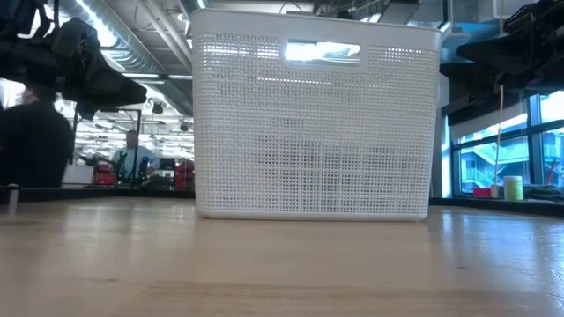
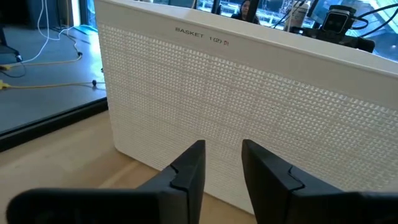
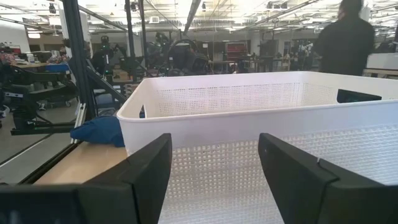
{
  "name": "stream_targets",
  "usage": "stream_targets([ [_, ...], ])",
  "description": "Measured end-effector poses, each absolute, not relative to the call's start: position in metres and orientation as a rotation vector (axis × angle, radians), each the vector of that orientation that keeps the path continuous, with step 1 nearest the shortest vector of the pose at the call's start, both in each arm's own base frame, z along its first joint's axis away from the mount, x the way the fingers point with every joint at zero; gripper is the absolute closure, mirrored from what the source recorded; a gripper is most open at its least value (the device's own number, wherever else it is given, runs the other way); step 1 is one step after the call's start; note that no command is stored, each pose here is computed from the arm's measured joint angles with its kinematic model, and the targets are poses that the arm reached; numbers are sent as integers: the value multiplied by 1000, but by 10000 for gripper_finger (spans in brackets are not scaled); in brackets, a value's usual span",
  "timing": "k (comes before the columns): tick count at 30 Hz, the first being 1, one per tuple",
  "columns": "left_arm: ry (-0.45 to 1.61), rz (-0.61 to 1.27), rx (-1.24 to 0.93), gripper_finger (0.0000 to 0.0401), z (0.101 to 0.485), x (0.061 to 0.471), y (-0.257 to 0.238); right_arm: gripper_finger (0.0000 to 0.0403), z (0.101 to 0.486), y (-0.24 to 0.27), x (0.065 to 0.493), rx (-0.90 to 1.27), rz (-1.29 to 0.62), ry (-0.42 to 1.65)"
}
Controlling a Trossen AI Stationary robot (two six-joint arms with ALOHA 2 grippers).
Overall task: Pick & place medical supplies in basket/bin
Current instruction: Return to Home Position
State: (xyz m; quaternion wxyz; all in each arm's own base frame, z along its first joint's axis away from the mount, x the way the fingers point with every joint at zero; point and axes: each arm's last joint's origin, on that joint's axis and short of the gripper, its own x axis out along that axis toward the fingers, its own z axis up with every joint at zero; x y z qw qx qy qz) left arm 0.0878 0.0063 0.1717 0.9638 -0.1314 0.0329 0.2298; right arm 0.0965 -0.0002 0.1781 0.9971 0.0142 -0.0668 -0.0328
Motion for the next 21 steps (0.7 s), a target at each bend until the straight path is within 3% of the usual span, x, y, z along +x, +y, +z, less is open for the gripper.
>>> stream_targets([
  [21,66,466,-266,298,172,88,6,162,178,0,97,28,-65,-134],
])
